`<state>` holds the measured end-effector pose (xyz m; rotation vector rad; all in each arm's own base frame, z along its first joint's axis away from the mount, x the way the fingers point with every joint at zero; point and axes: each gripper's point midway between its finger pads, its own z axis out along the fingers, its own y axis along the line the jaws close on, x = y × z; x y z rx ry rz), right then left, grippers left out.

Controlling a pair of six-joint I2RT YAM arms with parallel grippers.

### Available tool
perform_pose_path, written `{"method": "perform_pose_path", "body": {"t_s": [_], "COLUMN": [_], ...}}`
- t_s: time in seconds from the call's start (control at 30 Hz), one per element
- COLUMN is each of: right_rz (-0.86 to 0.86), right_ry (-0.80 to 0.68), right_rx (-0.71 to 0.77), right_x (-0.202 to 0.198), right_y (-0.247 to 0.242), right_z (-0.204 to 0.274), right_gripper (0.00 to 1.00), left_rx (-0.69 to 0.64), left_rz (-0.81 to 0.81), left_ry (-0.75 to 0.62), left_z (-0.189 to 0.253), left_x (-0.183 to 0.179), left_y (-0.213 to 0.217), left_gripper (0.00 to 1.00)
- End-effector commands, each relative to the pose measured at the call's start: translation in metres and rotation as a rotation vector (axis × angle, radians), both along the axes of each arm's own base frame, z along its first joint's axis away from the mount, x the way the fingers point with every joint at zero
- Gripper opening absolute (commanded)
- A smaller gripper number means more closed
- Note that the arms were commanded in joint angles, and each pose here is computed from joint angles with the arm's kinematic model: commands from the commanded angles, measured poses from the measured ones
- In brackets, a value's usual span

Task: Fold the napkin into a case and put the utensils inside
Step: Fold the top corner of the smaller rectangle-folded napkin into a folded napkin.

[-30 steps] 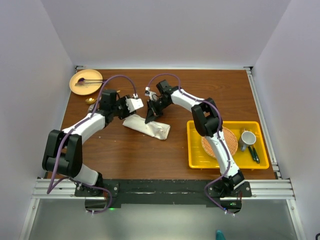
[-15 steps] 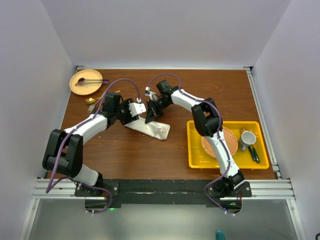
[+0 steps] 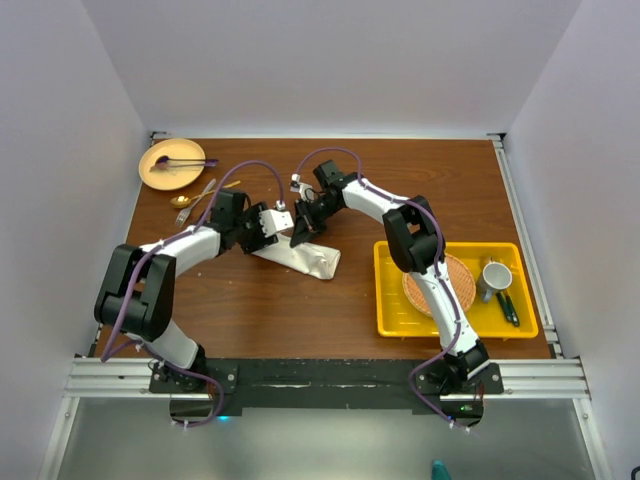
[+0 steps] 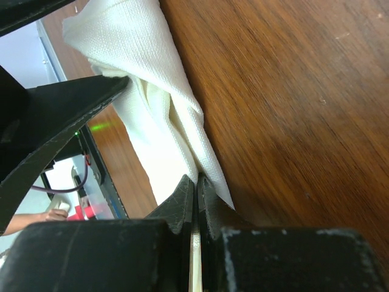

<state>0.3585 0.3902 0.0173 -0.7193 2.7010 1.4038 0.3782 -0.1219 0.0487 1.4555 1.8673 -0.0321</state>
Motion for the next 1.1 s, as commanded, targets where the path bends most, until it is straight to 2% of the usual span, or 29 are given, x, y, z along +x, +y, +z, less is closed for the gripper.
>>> {"method": "perform_pose_path", "body": {"t_s": [0.0, 0.27, 0.6, 0.73, 0.87, 1.07], "right_rz": [-0.027, -0.034, -0.037, -0.039, -0.039, -0.037], "right_ry": [-0.004, -0.004, 0.000, -0.005, -0.005, -0.003], "right_rx": [-0.163, -0.165, -0.165, -0.164, -0.164, -0.166], "right_x": [0.000, 0.003, 0.003, 0.004, 0.004, 0.002], "right_y": [-0.020, -0.020, -0.020, -0.019, -0.019, -0.020], "right_z": [-0.055, -0.055, -0.056, -0.055, -0.055, -0.056], "right_gripper": [0.00, 0.00, 0.00, 0.00, 0.00, 0.00], "left_rx": [-0.013, -0.035, -0.014, -0.050, -0.101, -0.112], "left_rz": [-0.008, 0.000, 0.004, -0.023, -0.080, -0.042], "left_ry": [-0.103, -0.103, -0.087, -0.086, -0.026, 0.002], "left_z": [0.027, 0.039, 0.030, 0.041, 0.047, 0.047], "left_x": [0.024, 0.031, 0.032, 0.031, 0.019, 0.024], "left_y": [-0.006, -0.008, -0.002, -0.009, -0.020, -0.015], "left_gripper": [0.62, 0.62, 0.61, 0.61, 0.62, 0.61]}}
